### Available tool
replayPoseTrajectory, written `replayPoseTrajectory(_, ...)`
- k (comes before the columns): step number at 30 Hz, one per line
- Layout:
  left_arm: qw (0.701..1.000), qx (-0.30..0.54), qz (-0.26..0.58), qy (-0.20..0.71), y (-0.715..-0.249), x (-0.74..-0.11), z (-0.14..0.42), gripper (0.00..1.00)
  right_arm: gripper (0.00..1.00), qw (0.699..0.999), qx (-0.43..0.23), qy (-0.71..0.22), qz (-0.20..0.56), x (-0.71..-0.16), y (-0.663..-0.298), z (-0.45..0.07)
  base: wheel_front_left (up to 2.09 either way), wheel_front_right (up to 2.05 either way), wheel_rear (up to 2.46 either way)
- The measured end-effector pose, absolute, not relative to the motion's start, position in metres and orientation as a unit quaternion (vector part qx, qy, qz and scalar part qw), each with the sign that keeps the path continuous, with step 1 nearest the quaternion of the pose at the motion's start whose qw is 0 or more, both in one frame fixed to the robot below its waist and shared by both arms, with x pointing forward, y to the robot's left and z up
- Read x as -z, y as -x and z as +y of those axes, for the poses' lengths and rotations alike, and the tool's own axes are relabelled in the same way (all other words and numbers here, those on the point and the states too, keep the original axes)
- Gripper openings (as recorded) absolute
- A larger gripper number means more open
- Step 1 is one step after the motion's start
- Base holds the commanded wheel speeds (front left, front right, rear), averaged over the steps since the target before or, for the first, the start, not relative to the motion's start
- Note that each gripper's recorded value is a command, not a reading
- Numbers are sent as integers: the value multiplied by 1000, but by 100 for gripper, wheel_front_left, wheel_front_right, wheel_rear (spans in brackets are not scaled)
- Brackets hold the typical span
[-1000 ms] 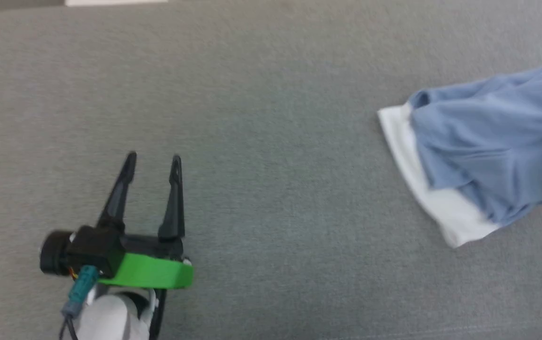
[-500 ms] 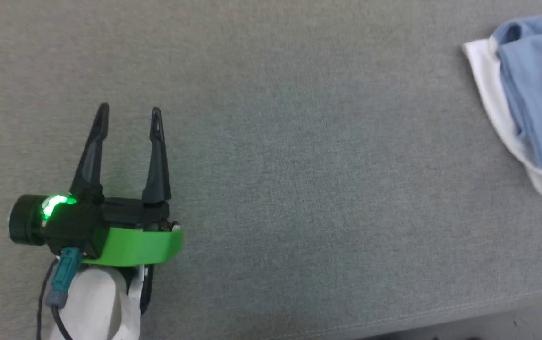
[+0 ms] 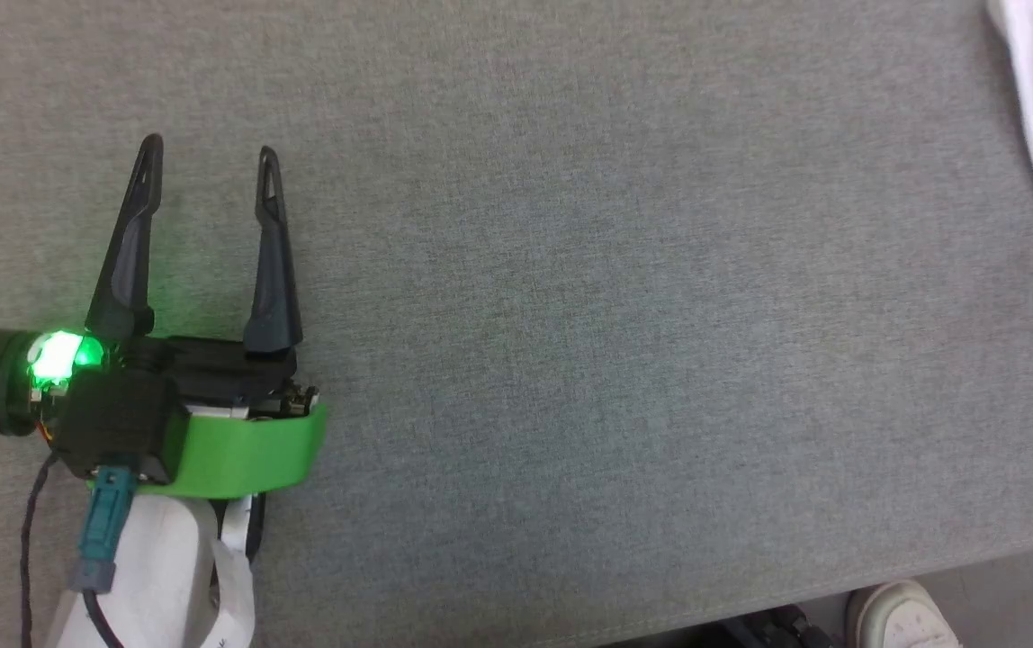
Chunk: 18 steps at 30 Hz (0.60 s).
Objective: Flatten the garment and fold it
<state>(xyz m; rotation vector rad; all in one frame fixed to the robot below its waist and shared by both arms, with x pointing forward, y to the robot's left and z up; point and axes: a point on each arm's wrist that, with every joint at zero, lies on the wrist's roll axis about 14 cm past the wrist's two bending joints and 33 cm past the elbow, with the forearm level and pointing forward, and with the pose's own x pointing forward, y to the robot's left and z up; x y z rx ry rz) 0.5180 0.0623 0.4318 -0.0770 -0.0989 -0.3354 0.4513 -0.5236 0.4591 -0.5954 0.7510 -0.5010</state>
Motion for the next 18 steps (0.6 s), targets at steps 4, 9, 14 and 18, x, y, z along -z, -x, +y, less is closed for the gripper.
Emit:
replayPoseTrajectory(4, 983, 174, -56, 26, -521, -428, 59, 100, 0, 848, 245, 284, 374, -441, -446, -530, 0, 0, 0)
replayPoseTrajectory(9, 982, 175, -64, 20, -521, -432, 58, 100, 100, 846, 256, 281, 374, -437, -443, -535, 0, 0, 0)
replayPoseTrajectory(14, 983, 167, -81, 17, -518, -450, 60, 100, 100, 853, 265, 280, 353, -449, -438, -540, 0, 0, 0)
replayPoseTrajectory(18, 984, 158, -83, 29, -513, -461, 61, 100, 100, 871, 263, 274, 311, -465, -441, -536, 0, 0, 0)
